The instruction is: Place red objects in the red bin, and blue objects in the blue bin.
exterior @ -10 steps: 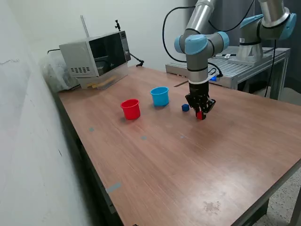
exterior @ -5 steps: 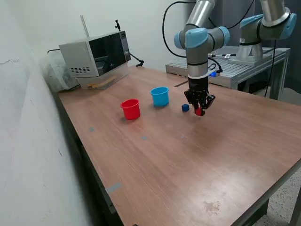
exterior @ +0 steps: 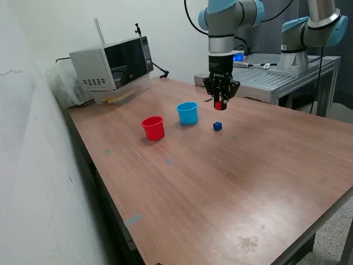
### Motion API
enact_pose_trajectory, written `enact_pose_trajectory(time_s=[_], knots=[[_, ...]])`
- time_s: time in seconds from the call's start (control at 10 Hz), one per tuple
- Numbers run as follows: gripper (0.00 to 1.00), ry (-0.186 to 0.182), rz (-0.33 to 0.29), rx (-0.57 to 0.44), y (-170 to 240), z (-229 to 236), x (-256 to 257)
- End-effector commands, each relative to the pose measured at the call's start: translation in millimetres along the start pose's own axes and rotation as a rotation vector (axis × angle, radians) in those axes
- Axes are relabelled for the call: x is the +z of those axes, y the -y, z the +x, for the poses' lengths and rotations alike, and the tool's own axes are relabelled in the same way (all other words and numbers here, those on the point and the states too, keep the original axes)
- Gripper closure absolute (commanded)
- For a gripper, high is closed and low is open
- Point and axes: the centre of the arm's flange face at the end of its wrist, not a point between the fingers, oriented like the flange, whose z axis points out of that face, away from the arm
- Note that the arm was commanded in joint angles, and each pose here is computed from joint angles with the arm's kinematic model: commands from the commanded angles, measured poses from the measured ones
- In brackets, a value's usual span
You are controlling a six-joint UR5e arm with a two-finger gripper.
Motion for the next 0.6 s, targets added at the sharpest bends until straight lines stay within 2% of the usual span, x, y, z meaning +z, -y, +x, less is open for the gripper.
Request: enact_pose_trajectory(time_s=[0.0, 0.2, 0.5], knots=[[1.0, 0.021, -0.105, 0.055, -35.0, -43.1, -58.4], [1.0, 0.037, -0.13, 0.083, -64.6, -66.4, -56.8], [1.0, 0.037, -0.102, 0.105, -92.8, -86.2, -22.9]])
